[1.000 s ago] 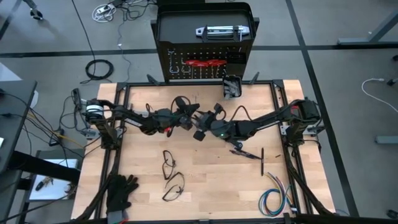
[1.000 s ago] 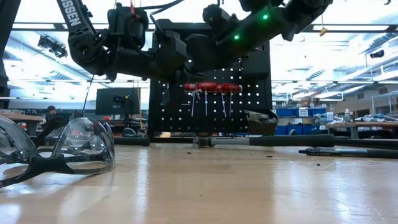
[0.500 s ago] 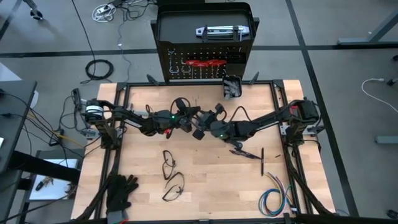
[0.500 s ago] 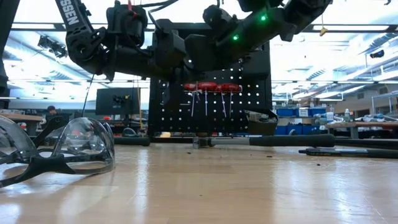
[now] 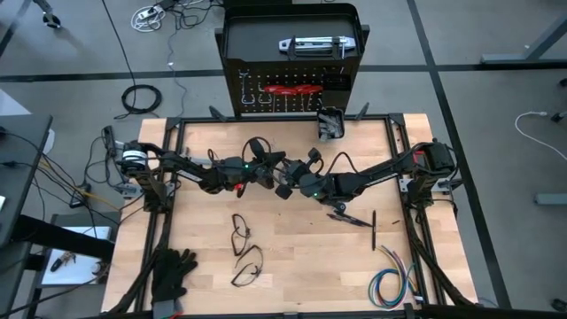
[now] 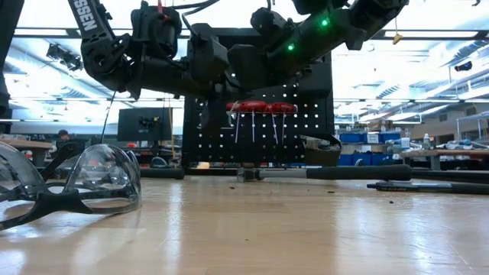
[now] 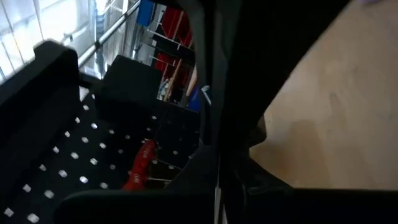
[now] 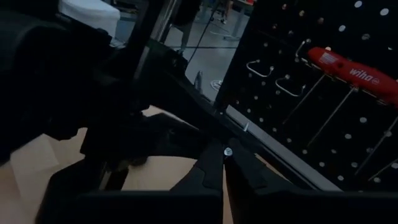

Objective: Hang tools onto peg board
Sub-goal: Hang the hook on the pegboard

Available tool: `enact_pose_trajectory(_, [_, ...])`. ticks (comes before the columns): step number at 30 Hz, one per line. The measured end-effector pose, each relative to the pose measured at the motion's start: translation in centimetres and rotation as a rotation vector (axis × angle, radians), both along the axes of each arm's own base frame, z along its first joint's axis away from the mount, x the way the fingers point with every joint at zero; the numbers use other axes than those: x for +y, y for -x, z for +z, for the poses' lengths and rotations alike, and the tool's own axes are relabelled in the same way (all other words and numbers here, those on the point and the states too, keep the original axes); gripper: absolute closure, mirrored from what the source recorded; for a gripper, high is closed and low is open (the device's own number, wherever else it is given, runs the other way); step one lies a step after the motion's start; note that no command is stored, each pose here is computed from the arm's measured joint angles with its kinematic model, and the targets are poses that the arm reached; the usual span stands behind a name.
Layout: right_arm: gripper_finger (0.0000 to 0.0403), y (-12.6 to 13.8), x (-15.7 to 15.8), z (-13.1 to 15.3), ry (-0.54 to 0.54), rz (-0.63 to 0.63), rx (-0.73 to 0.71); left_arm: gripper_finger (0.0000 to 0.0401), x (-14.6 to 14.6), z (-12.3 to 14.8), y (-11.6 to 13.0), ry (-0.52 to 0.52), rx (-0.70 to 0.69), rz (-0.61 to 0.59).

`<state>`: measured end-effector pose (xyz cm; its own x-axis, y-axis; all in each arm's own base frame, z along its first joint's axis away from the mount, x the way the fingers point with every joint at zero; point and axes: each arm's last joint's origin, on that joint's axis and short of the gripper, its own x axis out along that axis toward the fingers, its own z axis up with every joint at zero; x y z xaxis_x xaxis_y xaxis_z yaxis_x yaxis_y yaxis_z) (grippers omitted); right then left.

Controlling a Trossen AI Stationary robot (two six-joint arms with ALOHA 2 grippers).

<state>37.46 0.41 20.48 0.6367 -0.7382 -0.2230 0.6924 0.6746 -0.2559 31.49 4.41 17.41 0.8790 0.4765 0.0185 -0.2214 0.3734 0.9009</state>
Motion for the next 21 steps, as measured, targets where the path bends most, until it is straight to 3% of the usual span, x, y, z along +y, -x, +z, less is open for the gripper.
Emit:
enact_pose_trajectory(3, [0.0393,0.0,0.0,0.0,-0.003,-0.010,-0.004,0.0357,0.0,0.0,0.0,0.082,-0.048,-0.007])
enact_pose_trajectory(8, [0.0394,0.1,-0.1,-0.1,-0.006,-0.049,-0.018,0.0271,-0.1,0.1,0.0,0.150,-0.093,-0.009])
enact_pose_trajectory(13, [0.0394,0.3,-0.4,-0.1,0.000,-0.111,-0.028,0.0197,0.1,0.3,0.3,0.183,-0.136,0.086])
enact_pose_trajectory(16, [0.0394,0.4,-0.6,-0.3,-0.010,-0.119,-0.023,0.0176,0.2,0.8,1.5,0.227,-0.236,0.156])
enact_pose_trajectory(21, [0.0394,0.4,-0.9,-0.5,-0.018,-0.131,-0.015,0.0178,0.3,1.7,4.9,0.274,-0.362,0.207])
